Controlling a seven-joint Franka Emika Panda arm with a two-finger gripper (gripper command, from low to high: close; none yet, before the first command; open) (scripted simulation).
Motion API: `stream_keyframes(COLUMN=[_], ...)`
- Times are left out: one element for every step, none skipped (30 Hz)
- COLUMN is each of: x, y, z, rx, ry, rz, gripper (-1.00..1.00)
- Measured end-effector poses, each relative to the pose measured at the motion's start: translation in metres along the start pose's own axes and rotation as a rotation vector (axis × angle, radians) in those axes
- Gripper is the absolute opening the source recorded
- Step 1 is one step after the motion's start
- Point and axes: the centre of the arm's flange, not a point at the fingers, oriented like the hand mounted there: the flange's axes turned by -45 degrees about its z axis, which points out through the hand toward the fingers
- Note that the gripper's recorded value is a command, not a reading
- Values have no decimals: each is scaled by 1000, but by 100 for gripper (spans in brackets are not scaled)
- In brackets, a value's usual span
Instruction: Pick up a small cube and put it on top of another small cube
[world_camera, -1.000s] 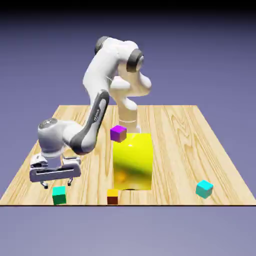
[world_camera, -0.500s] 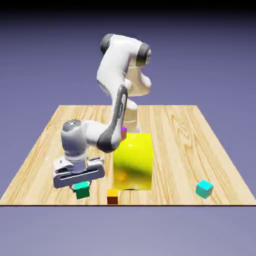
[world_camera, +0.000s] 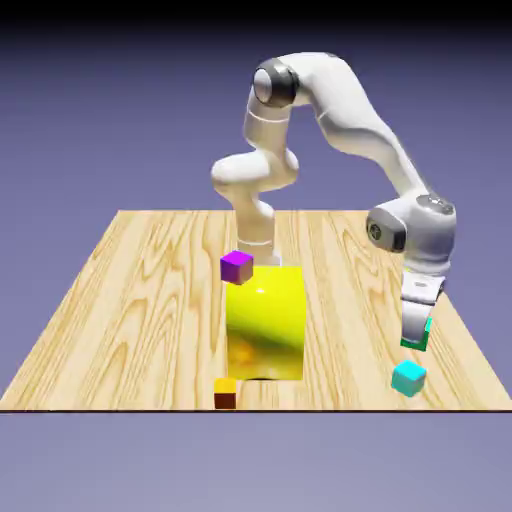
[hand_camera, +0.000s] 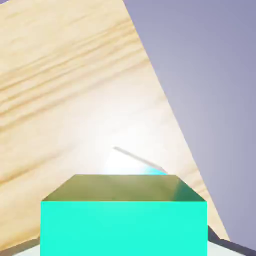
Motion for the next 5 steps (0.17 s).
stream_keyframes(x=[0,-1,-1,-1,-1], y=[0,-1,-1,-1,-1], z=[17,34,36,36,36], rx=[0,0,0,-1,-1], ry=[0,0,0,0,0], rz=[0,0,0,0,0], gripper=[-100,-100,100,100,100])
